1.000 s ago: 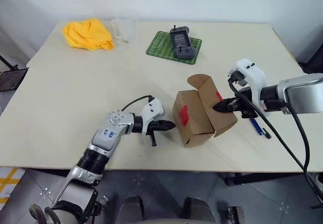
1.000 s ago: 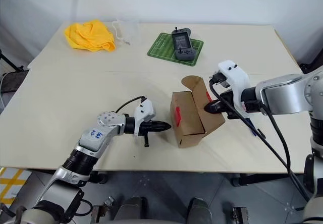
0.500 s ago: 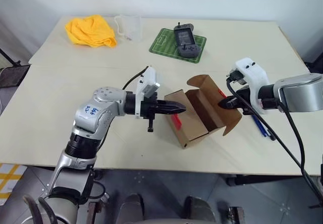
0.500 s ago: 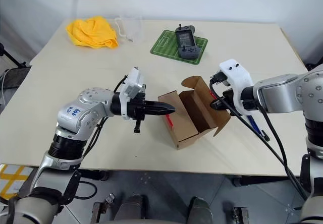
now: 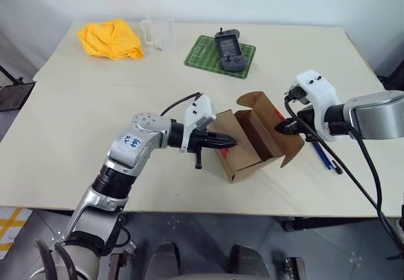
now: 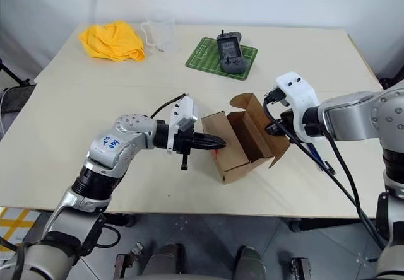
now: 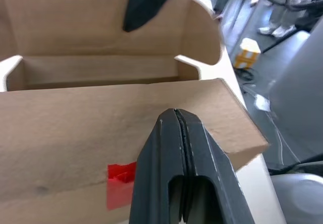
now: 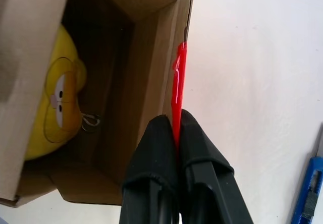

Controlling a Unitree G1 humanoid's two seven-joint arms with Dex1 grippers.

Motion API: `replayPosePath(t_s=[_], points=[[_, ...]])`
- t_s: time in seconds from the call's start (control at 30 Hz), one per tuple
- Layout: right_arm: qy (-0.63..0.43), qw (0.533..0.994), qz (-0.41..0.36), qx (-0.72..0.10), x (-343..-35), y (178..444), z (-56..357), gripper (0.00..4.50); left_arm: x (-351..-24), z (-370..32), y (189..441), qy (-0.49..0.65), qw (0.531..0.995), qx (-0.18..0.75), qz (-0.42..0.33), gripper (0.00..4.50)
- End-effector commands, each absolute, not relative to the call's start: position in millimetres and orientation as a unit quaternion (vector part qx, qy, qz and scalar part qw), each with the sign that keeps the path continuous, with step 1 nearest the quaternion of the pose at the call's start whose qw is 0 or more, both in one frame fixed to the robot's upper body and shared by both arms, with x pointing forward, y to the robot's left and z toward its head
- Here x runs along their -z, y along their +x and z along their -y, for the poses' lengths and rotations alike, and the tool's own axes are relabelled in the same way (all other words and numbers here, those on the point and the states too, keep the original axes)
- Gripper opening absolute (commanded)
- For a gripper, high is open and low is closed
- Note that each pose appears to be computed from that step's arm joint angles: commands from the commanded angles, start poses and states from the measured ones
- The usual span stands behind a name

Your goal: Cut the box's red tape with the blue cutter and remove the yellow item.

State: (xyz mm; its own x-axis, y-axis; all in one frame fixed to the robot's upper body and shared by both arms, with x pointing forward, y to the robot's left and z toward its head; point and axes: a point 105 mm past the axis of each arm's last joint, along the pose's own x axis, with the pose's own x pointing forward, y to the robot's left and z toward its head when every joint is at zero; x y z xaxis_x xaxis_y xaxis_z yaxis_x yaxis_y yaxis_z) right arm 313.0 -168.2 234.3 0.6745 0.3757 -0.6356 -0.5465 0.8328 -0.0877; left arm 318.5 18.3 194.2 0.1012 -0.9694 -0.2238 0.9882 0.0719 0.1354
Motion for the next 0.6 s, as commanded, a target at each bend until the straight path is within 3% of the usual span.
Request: replayPosePath(t_s=[0.03, 0.4, 0.6], points=[[-0.143, 0.913, -0.288, -0.251, -249.6, 307.9, 173.8, 0.05, -177.7, -25.6, 326.2, 0.138, 0.748, 0.645, -0.067, 0.00], [-0.150, 0.913, -0.305, -0.224, -251.1, 304.4, 194.3, 0.05, -160.6, -74.5, 309.0, 0.131, 0.738, 0.644, -0.156, 0.00], [-0.161, 0.907, -0.312, -0.233, -239.0, 303.3, 189.4, 0.05, -153.5, -70.6, 308.8, 0.116, 0.749, 0.632, -0.163, 0.00]])
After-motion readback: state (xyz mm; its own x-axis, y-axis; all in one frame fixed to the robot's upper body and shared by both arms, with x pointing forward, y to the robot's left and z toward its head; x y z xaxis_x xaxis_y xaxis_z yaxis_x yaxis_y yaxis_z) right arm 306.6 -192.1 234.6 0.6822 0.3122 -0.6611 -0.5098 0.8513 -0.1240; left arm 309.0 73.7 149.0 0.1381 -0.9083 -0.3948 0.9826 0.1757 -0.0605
